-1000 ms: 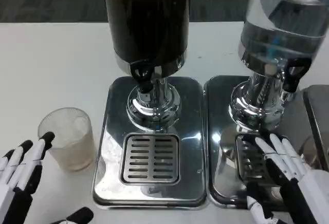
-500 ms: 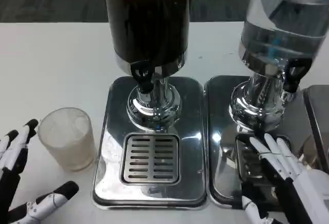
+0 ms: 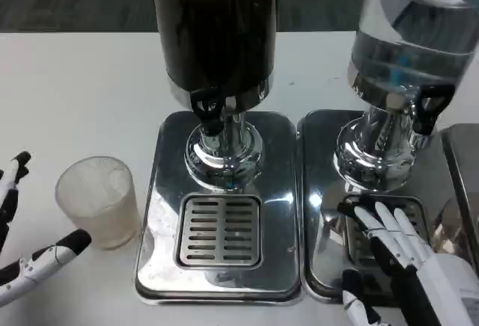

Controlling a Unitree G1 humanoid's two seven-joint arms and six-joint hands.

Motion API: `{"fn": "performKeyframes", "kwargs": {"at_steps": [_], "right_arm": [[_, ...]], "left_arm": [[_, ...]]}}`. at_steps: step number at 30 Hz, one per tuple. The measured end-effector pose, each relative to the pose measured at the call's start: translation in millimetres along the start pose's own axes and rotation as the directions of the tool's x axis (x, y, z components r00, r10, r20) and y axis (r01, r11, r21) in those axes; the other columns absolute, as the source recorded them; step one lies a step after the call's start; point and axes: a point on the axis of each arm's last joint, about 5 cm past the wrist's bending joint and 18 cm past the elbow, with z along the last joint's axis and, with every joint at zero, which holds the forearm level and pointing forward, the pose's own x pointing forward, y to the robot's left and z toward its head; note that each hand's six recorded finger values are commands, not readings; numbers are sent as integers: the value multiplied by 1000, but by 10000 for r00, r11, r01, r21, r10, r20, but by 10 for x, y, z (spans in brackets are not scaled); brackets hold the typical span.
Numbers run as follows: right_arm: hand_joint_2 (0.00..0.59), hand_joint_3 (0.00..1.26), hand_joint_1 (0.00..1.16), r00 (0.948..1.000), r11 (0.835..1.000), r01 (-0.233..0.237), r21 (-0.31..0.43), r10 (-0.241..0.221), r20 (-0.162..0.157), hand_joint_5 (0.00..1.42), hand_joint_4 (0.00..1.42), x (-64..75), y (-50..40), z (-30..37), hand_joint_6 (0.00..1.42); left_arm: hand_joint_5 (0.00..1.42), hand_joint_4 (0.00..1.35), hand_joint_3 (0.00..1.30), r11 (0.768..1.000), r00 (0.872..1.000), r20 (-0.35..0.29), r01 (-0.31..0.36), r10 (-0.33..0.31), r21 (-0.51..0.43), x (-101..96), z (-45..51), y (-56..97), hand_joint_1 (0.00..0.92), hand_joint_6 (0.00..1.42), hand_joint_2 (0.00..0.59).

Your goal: Grasp the cup under the faucet to collect the drink, then remove the cup.

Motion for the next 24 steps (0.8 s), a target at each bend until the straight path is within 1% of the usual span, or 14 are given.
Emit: {"fn": "performKeyframes", "kwargs": {"at_steps": [4, 10, 14, 19, 24], "right_arm": [[561, 135, 485, 10000, 10000, 20, -12, -20, -55, 0, 40, 3, 6, 3, 94], [561, 136, 486, 10000, 10000, 18, -30, -18, -41, 0, 43, 9, 12, 10, 95], [562, 137, 487, 10000, 10000, 5, -58, -5, -37, 0, 45, 9, 13, 9, 101], [562, 146, 488, 10000, 10000, 3, -43, -3, -12, 0, 54, 13, 15, 12, 110], [562, 147, 489, 9999, 10000, 62, -65, -61, 126, 0, 58, 45, 10, 15, 124]], "left_arm": [[0, 0, 0, 9999, 9998, -162, 117, -118, -86, 75, -62, -24, 0, 0, 12], [0, 0, 0, 9993, 9988, -376, 322, -329, -185, 125, -131, -69, 0, 0, 13], [0, 0, 0, 9985, 9981, -363, 499, -506, -215, 174, -161, -110, 0, 0, 17], [0, 0, 0, 9990, 9988, -240, 432, -436, -149, 269, -201, -118, 12, 0, 22], [0, 0, 0, 9988, 9988, -170, 463, -467, -183, 354, -222, -160, 16, 0, 24]]}}
